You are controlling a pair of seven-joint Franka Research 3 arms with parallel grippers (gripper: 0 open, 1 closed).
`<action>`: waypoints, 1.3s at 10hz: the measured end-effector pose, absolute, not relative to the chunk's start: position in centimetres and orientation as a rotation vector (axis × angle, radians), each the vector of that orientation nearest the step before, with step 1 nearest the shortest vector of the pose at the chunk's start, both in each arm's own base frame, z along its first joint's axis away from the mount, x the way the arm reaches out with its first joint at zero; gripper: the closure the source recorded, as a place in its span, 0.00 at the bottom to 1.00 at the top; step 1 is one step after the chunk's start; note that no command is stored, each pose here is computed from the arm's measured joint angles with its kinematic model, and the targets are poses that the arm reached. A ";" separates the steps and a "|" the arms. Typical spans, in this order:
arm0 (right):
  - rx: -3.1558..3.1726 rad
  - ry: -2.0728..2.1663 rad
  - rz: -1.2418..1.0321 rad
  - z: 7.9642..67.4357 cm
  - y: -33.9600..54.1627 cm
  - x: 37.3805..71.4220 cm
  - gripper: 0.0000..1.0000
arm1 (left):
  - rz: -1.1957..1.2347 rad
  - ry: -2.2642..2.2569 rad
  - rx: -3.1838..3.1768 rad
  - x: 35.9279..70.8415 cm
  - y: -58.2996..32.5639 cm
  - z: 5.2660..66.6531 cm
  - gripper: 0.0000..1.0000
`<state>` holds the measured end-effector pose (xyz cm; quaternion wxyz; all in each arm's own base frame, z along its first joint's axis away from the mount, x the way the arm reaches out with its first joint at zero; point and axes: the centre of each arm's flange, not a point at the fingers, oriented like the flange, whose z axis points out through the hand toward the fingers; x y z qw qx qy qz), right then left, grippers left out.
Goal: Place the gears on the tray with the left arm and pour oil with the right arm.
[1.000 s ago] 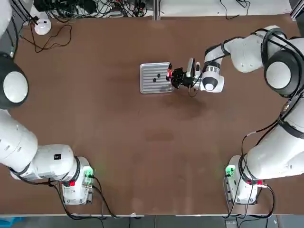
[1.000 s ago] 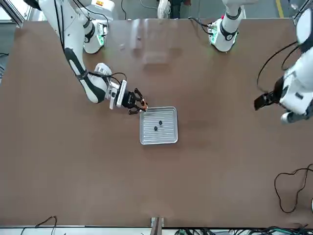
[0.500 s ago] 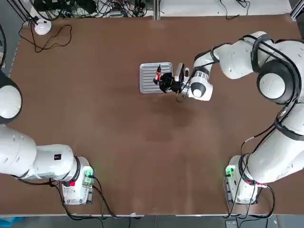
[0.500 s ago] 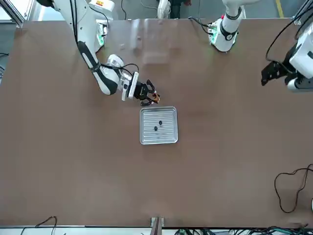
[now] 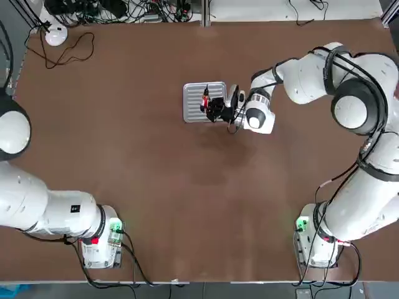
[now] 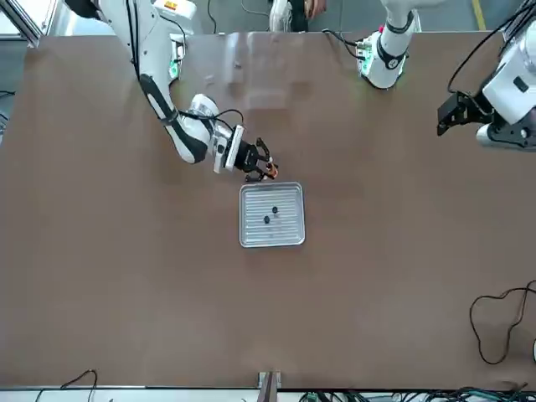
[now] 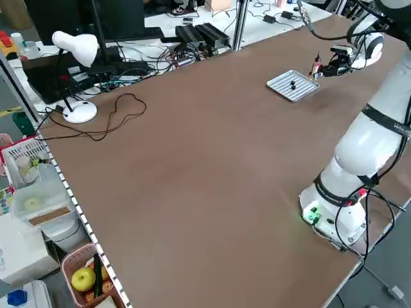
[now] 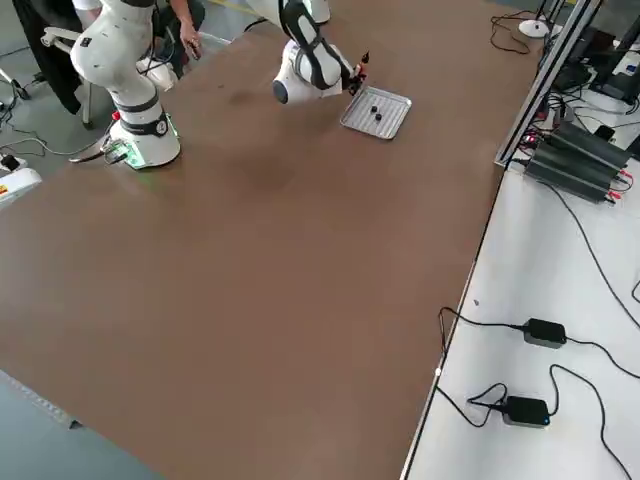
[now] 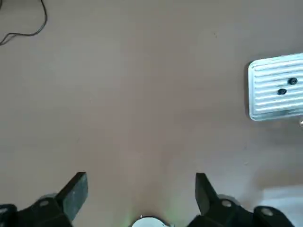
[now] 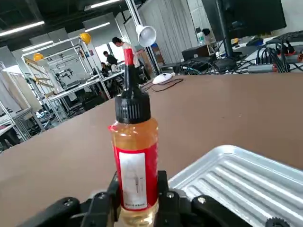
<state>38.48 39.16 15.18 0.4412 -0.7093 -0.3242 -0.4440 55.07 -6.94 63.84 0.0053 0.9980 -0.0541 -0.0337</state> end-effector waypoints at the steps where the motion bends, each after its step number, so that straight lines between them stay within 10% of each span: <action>1: -1.779 -0.810 -1.090 15.0 39.7 38.6 0.67 | -0.110 -0.152 3.123 55.6 -5.9 63.3 0.00; 13: -1.831 -0.471 -0.790 13.3 44.1 36.7 0.67 | 0.021 -0.093 3.137 56.8 -4.5 64.7 0.00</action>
